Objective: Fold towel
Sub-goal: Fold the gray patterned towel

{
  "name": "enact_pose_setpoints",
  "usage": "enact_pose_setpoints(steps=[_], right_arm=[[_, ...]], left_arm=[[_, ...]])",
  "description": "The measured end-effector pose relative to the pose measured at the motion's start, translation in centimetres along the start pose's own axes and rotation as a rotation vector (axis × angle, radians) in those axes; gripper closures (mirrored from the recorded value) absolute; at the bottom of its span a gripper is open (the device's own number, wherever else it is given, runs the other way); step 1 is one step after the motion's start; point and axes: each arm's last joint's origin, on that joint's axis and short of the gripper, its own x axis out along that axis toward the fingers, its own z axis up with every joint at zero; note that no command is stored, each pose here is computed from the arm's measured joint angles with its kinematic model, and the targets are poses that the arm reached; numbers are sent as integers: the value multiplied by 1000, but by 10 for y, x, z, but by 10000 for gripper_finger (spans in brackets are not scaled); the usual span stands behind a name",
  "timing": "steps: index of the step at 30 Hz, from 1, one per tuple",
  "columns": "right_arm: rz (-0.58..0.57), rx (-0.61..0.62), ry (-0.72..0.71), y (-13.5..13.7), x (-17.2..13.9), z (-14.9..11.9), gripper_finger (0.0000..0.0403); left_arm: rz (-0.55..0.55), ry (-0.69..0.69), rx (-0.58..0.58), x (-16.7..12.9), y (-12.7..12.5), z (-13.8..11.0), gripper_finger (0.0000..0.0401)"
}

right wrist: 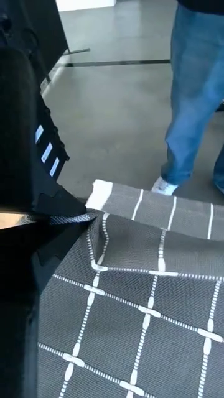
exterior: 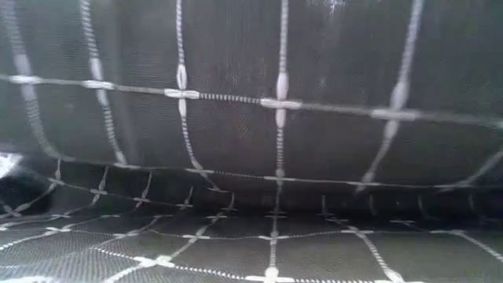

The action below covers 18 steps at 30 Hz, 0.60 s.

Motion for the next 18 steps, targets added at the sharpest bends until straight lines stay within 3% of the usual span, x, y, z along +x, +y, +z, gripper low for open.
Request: enact_pose_setpoints(steps=[5, 14, 18], right_arm=[[11, -12, 16, 4, 2, -4, 395], [39, 34, 76, 3, 2, -6, 284], [-4, 119, 119, -4, -1, -8, 259]], left_arm=[[-20, 36, 11, 20, -4, -3, 386], [-93, 87, -47, 25, -2, -1, 285], [-55, 129, -58, 21, 2, -6, 253]])
